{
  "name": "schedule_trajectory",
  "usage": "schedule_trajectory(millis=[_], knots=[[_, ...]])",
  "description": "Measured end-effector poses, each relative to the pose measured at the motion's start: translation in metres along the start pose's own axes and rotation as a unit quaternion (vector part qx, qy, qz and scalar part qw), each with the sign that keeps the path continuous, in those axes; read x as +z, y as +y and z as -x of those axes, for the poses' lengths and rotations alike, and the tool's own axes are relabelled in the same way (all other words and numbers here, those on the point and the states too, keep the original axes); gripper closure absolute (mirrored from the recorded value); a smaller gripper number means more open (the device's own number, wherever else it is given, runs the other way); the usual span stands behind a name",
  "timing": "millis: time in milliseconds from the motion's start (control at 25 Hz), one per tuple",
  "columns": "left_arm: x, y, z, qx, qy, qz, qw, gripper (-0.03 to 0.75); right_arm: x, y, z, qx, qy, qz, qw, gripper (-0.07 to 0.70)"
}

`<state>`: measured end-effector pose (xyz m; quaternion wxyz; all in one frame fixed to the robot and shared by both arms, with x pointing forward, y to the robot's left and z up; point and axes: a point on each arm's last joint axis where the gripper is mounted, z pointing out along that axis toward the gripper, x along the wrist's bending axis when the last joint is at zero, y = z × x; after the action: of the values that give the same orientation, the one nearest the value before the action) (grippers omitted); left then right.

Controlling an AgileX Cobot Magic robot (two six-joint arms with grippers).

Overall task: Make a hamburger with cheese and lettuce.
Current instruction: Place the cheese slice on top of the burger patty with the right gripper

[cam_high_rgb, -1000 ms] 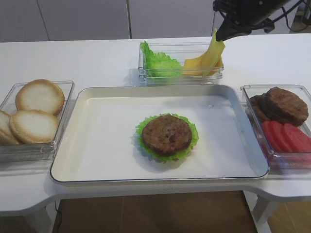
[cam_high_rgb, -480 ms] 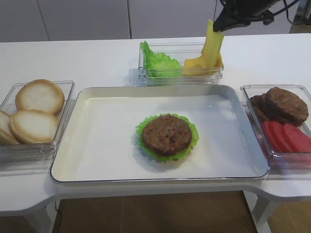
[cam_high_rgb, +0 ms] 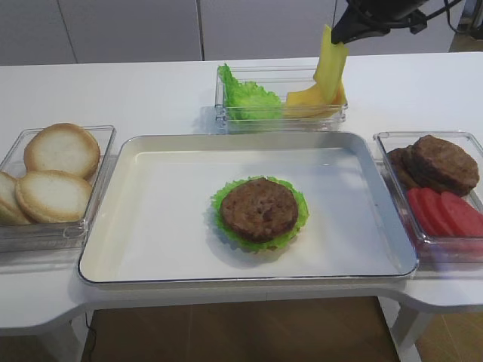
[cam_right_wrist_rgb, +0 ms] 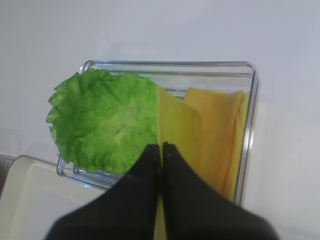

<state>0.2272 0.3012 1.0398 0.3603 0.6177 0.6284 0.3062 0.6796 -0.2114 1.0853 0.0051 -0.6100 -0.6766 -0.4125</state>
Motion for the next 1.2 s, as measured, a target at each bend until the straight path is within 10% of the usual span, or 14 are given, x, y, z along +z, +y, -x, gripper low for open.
schedule_trajectory(millis=[1200], knots=[[0.0000, 0.0000, 0.0000, 0.000, 0.000, 0.000, 1.0000, 0.300, -0.0019, -0.0037, -0.0063, 0.010, 0.029, -0.021, 0.9993, 0.626]])
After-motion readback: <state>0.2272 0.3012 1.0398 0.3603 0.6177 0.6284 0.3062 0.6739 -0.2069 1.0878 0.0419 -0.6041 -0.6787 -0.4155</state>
